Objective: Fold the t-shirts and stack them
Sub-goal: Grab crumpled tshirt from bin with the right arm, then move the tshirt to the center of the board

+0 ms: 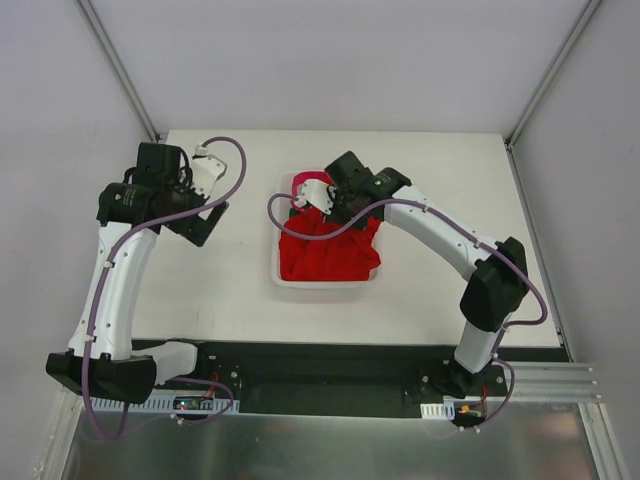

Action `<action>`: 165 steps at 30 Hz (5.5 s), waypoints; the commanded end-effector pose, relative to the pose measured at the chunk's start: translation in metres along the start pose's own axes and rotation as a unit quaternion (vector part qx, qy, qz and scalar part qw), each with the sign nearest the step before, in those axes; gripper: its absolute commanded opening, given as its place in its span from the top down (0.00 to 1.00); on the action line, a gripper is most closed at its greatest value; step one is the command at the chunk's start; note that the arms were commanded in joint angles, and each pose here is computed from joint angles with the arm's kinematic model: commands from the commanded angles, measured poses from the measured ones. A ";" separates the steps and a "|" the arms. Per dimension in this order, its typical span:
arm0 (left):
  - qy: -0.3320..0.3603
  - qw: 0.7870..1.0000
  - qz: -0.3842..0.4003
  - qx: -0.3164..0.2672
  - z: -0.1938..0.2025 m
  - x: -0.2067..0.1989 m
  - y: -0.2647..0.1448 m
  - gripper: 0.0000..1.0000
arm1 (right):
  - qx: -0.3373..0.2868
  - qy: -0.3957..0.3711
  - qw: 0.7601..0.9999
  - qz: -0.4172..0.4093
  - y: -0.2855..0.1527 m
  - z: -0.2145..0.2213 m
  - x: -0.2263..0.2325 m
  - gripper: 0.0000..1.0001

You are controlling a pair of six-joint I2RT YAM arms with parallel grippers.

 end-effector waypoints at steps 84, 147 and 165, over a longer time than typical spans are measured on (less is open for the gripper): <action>-0.140 0.950 0.242 0.136 -0.111 -0.099 0.200 0.02 | 0.159 -0.042 0.981 0.102 -0.183 0.155 0.036 0.98; 0.460 0.881 -0.104 0.040 -0.166 0.058 0.256 0.01 | 0.136 -0.036 0.986 0.086 -0.191 0.150 0.068 0.04; 0.330 0.943 0.017 0.037 -0.052 0.006 0.075 0.01 | 0.130 -0.037 0.988 0.071 -0.182 0.145 0.065 0.04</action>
Point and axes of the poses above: each gripper's point midway between its finger pads, its own y axis out along the fingers, its own x axis along the line the jaws close on, z = x × y, the point moved 7 cm from there along -y, back along the fingers, and after that the axes turned 15 degrees about -y, right-handed, at the moved point
